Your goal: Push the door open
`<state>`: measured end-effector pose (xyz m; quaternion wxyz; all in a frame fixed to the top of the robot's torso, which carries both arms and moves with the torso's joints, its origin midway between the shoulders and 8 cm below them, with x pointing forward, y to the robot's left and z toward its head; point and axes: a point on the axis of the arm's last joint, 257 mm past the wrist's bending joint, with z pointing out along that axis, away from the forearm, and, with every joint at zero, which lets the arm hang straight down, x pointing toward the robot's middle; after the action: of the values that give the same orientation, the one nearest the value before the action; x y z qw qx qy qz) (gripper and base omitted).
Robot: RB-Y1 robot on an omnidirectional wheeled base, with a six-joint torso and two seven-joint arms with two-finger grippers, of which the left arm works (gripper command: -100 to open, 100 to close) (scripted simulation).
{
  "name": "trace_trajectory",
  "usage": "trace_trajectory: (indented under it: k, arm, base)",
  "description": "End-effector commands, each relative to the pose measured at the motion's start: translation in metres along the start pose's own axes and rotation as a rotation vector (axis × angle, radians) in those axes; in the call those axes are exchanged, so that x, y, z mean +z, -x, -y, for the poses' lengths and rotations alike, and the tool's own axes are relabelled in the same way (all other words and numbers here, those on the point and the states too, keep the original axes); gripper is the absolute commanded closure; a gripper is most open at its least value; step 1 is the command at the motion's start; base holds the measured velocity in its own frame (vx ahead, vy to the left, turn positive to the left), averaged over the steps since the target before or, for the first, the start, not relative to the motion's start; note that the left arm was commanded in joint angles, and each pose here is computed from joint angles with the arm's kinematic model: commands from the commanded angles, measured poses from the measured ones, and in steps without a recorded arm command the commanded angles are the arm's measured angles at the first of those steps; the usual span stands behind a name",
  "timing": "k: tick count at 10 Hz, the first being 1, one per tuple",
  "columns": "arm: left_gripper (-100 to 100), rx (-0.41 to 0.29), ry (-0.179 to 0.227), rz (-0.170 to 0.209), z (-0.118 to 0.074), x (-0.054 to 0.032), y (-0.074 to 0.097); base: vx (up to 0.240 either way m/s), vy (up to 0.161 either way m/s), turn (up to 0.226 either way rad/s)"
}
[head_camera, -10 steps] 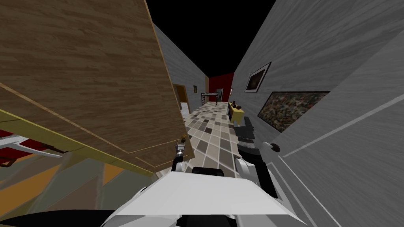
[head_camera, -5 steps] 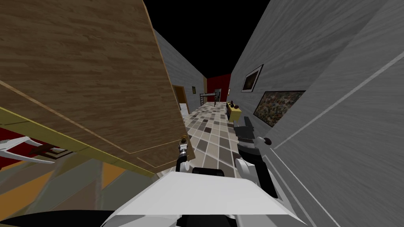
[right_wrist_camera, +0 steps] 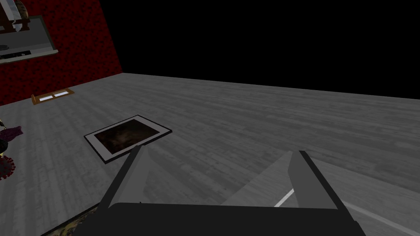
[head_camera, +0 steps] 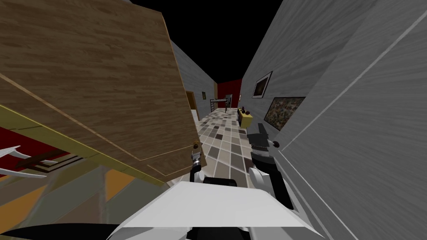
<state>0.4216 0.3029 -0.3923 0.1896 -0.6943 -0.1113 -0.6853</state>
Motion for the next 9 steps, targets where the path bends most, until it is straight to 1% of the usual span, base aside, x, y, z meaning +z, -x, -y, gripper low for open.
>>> trace_trajectory:
  k: [1,2,3,5,7,8,9]
  arm:
    - [-100,-0.065,-0.008,0.007,-0.006,-0.0041,-0.001]
    - [-100,-0.105,-0.013,0.011,-0.01,-0.007,-0.002]
    - [-100,-0.078,-0.009,0.009,-0.008,-0.005,-0.002]
    - [-100,-0.084,-0.017,0.007,0.0,-0.0022,-0.001]
    - [-100,-0.086,-0.022,0.007,0.003,-0.0007,0.0]
    - [-100,-0.085,-0.02,0.007,0.002,-0.001,-0.001]
    - [100,-0.085,-0.02,0.007,0.002,-0.001,-0.001]
  base:
    - [-0.079,0.023,-0.036]
    - [-0.076,0.019,-0.047]
    - [-0.034,0.008,-0.01]
    - [0.149,0.079,-0.033]
    - [0.207,0.116,-0.026]
    - [0.099,0.059,-0.009]
    - [-0.01,-0.003,0.019]
